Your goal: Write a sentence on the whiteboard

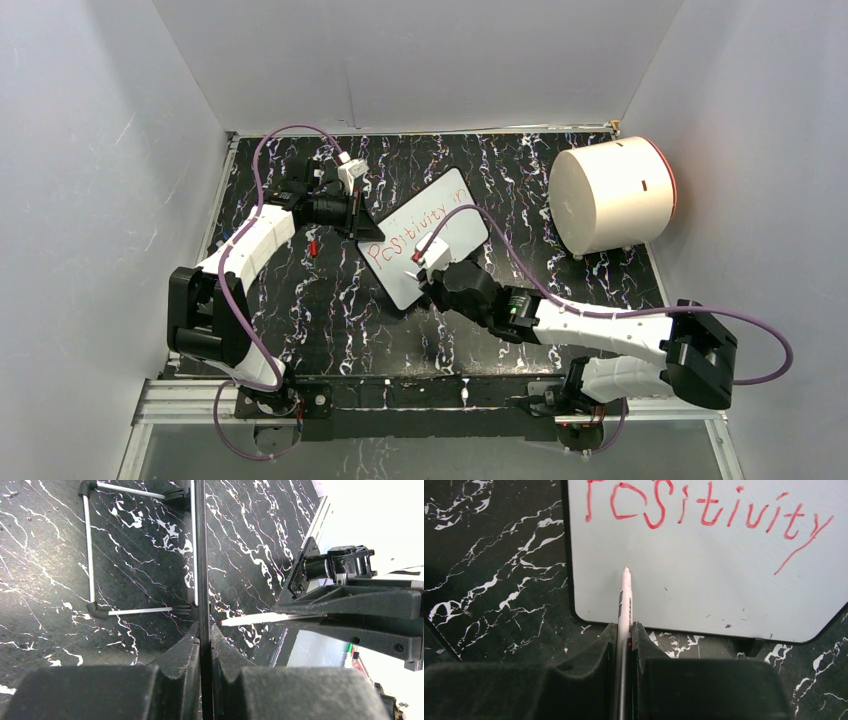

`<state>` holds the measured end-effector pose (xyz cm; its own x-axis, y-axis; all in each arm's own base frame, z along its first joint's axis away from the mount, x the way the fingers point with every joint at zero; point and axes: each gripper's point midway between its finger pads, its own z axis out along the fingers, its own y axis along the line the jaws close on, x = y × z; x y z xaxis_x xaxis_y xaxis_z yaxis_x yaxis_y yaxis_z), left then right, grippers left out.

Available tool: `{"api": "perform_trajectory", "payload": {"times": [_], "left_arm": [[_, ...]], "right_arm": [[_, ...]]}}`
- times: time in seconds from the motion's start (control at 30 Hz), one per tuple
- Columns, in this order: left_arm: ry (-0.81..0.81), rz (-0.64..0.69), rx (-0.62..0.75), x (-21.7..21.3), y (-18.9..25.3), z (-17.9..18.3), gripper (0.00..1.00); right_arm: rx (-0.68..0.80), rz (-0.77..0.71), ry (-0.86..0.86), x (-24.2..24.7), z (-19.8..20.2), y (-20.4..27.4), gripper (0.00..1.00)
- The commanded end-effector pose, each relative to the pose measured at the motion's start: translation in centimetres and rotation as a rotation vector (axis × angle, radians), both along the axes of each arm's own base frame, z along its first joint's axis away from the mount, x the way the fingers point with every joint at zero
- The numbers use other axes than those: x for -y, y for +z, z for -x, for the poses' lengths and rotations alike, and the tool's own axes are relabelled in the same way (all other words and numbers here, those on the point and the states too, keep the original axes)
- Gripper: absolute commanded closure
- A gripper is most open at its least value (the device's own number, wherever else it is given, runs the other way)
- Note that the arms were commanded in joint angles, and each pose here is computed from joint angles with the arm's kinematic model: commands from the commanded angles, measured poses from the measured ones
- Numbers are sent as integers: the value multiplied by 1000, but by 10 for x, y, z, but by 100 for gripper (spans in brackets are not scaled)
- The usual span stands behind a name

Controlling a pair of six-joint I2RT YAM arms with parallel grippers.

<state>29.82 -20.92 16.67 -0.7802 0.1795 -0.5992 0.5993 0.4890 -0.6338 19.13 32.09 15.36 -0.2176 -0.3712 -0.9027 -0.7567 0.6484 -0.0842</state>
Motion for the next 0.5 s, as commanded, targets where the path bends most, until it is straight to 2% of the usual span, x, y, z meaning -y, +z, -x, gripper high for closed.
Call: {"api": "perform_trajectory", "payload": {"times": [0.0, 0.47], "left_arm": [[24, -93, -76, -9, -28, 7, 100], [21, -85, -71, -8, -25, 7, 100]], "right_arm": [[60, -71, -1, -17, 2, 22, 100], [48, -40, -38, -23, 14, 13, 100]]}}
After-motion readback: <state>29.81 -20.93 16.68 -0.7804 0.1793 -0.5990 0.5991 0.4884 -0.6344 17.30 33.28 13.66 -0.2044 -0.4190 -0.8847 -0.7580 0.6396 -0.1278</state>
